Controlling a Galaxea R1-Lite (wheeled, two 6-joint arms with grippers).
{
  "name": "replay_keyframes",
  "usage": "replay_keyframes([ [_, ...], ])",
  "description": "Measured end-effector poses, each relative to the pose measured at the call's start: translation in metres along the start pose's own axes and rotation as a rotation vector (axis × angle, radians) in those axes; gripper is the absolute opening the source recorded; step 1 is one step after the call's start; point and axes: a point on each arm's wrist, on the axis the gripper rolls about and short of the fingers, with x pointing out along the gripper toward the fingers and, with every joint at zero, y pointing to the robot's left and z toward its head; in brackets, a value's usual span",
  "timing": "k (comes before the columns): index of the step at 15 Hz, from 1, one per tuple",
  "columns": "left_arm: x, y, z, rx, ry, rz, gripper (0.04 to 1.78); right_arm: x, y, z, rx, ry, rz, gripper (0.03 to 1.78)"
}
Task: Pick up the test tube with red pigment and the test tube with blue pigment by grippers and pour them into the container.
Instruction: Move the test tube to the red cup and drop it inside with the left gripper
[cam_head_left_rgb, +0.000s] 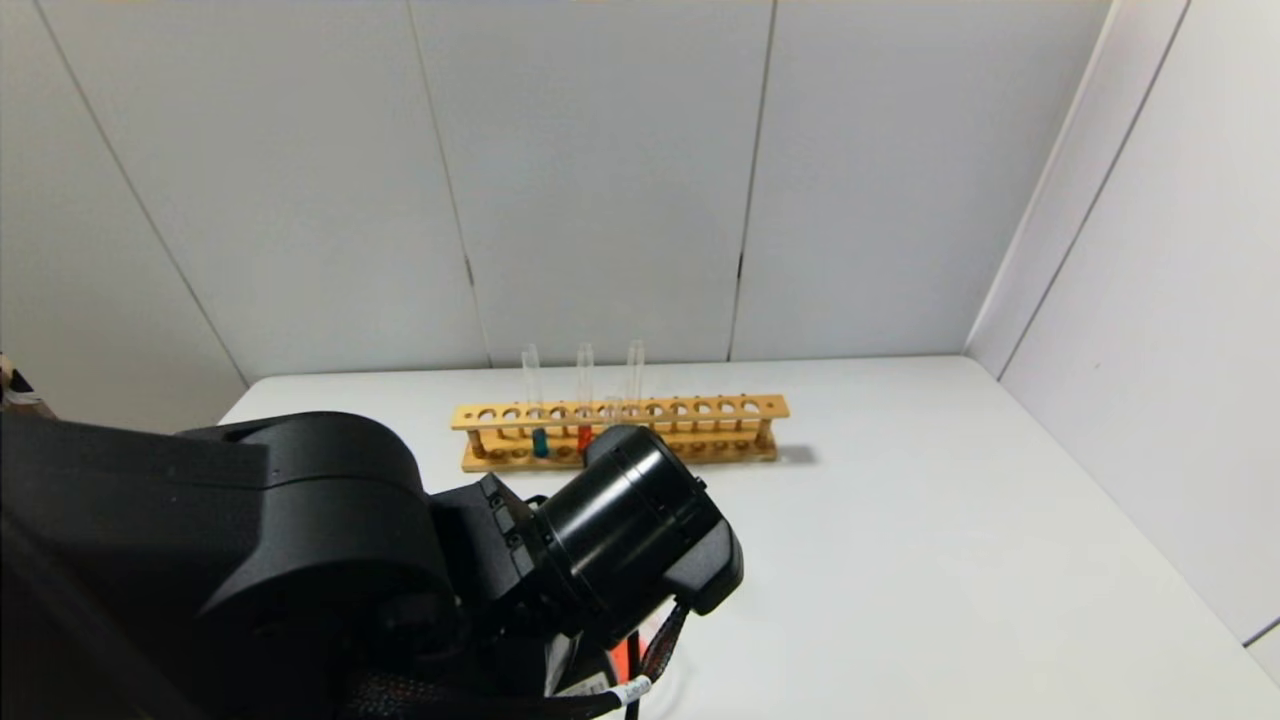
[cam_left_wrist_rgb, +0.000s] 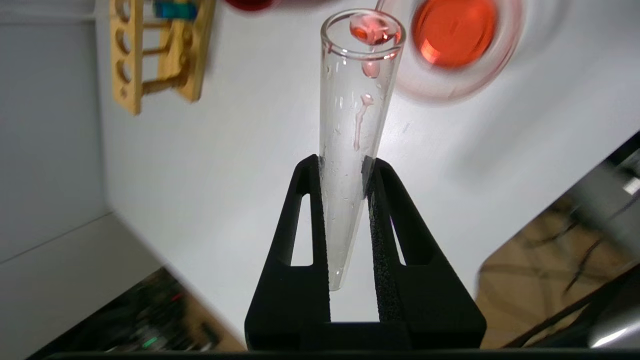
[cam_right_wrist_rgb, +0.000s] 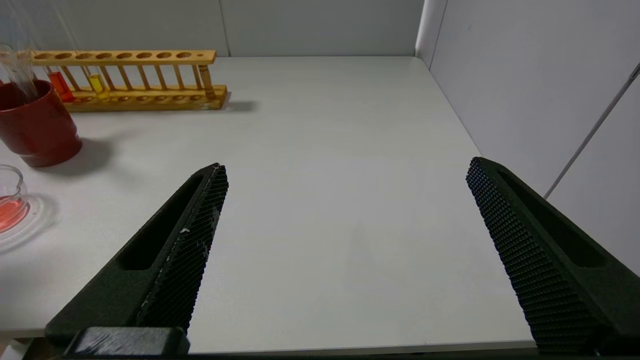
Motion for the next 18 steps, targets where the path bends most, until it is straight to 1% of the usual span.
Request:
replay_keyframes([
  [1,-0.001,0.001,0.002,-0.079,-0.078,-0.015,0.30,0.000,0.000,0.000,0.000,0.000,0.000,1.74],
  [2,-0.004,0.008,0.004,-0.164,-0.149,-0.018,0.30,0.000,0.000,0.000,0.000,0.000,0.001,1.74],
  [3,-0.005,0.018,0.003,-0.240,-0.193,-0.011,0.30,0.000,0.000,0.000,0.000,0.000,0.000,1.74],
  [6,-0.011,0.045,-0.001,-0.506,-0.283,0.022,0.30,0.000,0.000,0.000,0.000,0.000,0.000,1.74],
  [8,-0.009,0.067,-0.006,-0.702,-0.342,0.065,0.30,0.000,0.000,0.000,0.000,0.000,0.000,1.74],
  [10,-0.007,0.081,-0.008,-0.856,-0.441,0.093,0.30,0.000,0.000,0.000,0.000,0.000,0.000,1.74],
  [13,0.000,0.093,-0.001,-0.973,-0.601,0.129,0.30,0.000,0.000,0.000,0.000,0.000,0.000,1.74],
  [15,0.011,0.093,0.006,-0.991,-0.633,0.139,0.30,0.000,0.000,0.000,0.000,0.000,0.001,1.74],
  [18,0.033,0.087,0.014,-0.994,-0.635,0.143,0.30,0.000,0.000,0.000,0.000,0.000,0.000,1.74],
])
